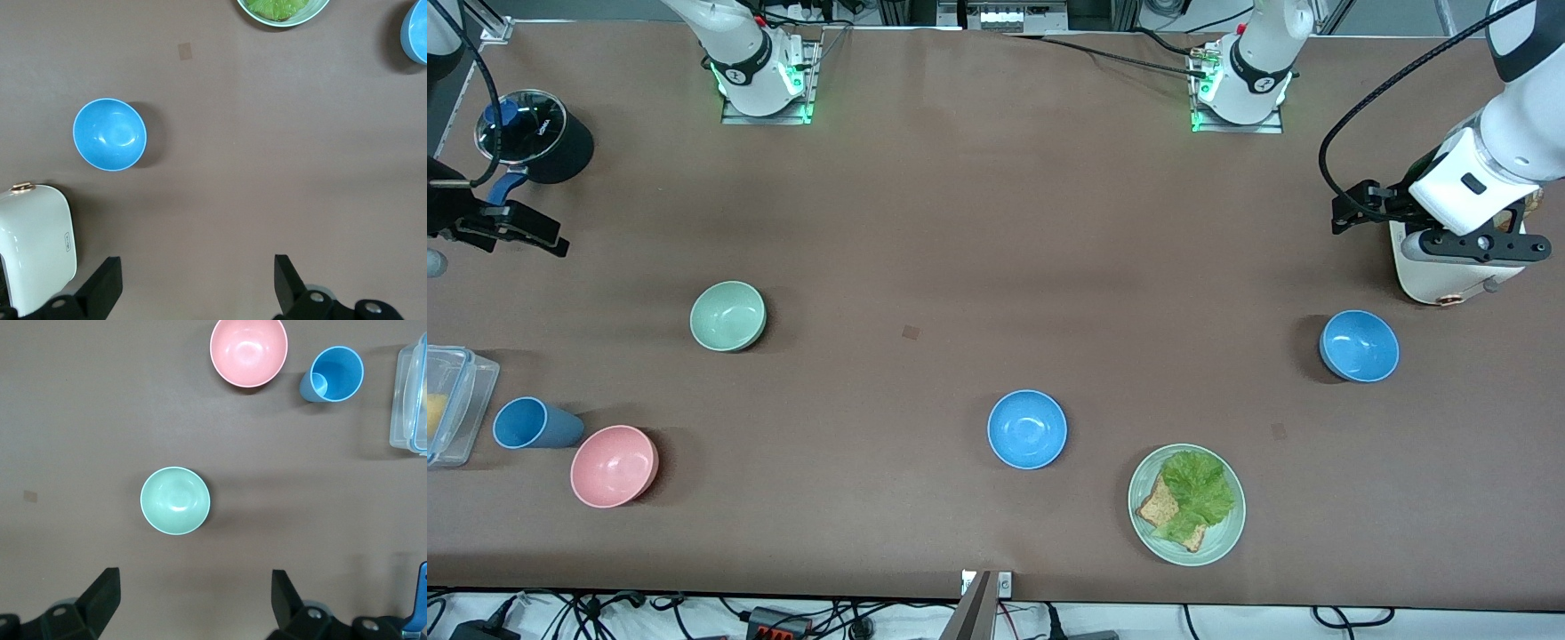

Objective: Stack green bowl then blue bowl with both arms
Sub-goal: 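Reach the right gripper toward the pale green bowl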

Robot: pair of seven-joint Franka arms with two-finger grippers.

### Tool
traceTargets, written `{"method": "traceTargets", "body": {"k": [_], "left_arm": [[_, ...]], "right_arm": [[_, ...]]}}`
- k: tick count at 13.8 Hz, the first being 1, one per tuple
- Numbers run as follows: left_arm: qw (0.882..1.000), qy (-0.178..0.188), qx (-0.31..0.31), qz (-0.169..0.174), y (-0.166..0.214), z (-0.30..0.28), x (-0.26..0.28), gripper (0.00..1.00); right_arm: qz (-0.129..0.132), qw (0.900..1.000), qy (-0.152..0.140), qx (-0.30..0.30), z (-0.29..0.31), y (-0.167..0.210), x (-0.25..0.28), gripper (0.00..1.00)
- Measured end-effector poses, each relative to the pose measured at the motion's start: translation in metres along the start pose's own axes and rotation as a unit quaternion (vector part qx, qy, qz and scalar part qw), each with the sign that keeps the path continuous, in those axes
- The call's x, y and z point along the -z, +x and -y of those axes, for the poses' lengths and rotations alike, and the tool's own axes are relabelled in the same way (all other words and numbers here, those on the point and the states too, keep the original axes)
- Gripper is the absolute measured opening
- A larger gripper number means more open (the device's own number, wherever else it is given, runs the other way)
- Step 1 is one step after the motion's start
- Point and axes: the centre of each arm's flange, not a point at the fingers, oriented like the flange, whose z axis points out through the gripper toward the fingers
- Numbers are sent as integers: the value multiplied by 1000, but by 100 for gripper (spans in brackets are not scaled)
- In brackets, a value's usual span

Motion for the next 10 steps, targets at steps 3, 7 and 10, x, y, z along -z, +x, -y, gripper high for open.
{"method": "traceTargets", "body": {"k": [3, 7, 10], "left_arm": [[1000, 0, 0, 0, 0, 0, 0, 100], [1000, 0, 0, 0, 0, 0, 0, 100], [1000, 0, 0, 1, 0, 0, 0, 100]], "right_arm": [[2, 1000, 0, 1, 1, -1, -1, 100], [3, 1000, 0, 1, 1, -2, -2, 100], [24, 1000, -1, 0, 0, 1, -26, 100]]}}
